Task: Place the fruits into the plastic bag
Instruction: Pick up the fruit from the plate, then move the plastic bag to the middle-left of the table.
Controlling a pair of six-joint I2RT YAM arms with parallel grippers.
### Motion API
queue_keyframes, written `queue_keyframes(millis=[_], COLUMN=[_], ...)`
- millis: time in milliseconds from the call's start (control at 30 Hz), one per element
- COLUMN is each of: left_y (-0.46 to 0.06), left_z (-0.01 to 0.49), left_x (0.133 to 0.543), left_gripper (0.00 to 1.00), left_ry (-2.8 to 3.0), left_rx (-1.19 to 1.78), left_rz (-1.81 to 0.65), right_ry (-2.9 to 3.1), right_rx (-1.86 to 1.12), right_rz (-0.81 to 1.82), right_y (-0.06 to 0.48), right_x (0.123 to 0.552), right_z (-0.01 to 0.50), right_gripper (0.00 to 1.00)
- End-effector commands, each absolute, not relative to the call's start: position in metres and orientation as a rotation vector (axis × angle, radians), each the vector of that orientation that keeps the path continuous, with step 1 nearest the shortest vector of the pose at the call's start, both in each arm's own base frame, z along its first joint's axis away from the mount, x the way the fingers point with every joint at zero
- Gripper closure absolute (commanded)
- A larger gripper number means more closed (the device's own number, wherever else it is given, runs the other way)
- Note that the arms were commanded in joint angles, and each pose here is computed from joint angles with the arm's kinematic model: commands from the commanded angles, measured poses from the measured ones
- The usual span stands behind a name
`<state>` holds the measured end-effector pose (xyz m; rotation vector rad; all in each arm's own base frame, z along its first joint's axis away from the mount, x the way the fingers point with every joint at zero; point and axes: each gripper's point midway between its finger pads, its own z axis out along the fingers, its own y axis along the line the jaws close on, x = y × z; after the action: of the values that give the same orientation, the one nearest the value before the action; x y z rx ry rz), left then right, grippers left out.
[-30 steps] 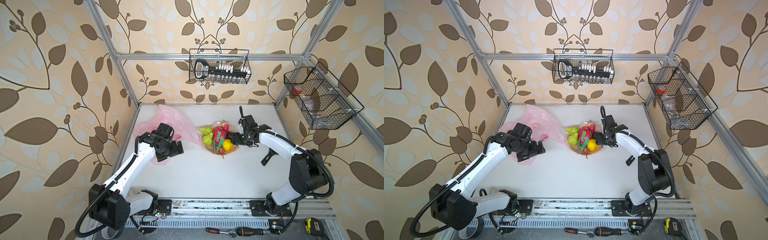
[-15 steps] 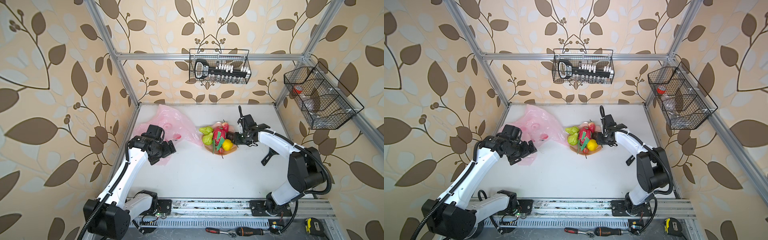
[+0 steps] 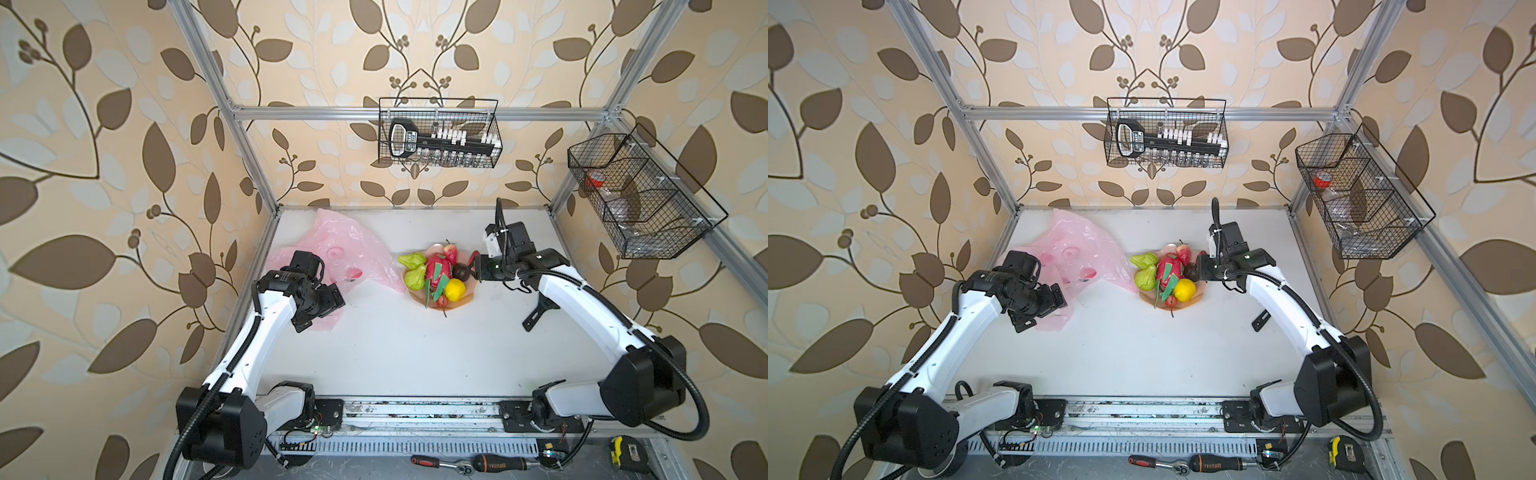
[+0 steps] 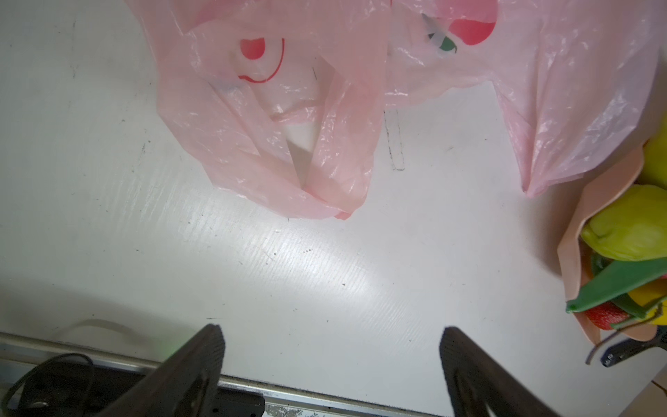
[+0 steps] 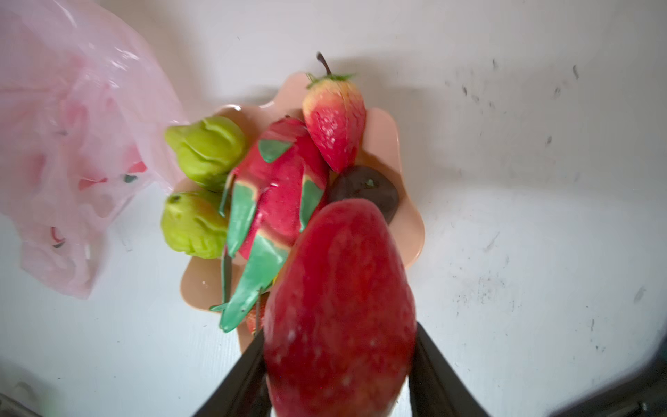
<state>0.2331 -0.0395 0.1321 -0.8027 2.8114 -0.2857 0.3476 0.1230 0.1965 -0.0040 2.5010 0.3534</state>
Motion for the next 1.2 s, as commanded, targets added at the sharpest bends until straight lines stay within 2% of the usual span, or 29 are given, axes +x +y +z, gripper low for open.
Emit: queue_keyframes(millis=[0, 367, 633, 933, 1100, 1167], left_y=[-0.031, -0.029, -0.044, -0.048, -0.047, -0.046], left_z=[0.130, 0.109, 0.073, 0.044, 0.037, 0.036], left_x=[0.251, 0.283, 0.294, 0.292, 0.288, 0.287], left_gripper=[0.06, 0.16, 0.28, 0.41, 0.44, 0.49], left_ry=[2.808, 2.889, 2.995, 3.074, 3.098, 3.101], left_rx=[-0.725, -0.522, -0.397, -0.363, -0.358, -0.351], left_rz=[-0.206, -0.078, -0.044, 0.003, 0.017, 0.021], right_ry=[2.461, 2.451, 2.447, 2.446, 2.450, 2.450], right_rx=[-0.040, -0.075, -0.113, -0.130, -0.131, -0.132], right_rz=[0.418, 0.478, 0.506, 0.524, 0.539, 0.547], right_y=[0.133, 0.145, 0.158, 0.163, 0.166, 0.167], right_x=[0.338, 0.323, 0.318, 0.314, 0.314, 0.314], right_z=[0.221, 0.227, 0.228, 0.228, 0.226, 0.225], right_gripper=[0.65, 0.67, 0.67, 0.70, 0.70, 0.71])
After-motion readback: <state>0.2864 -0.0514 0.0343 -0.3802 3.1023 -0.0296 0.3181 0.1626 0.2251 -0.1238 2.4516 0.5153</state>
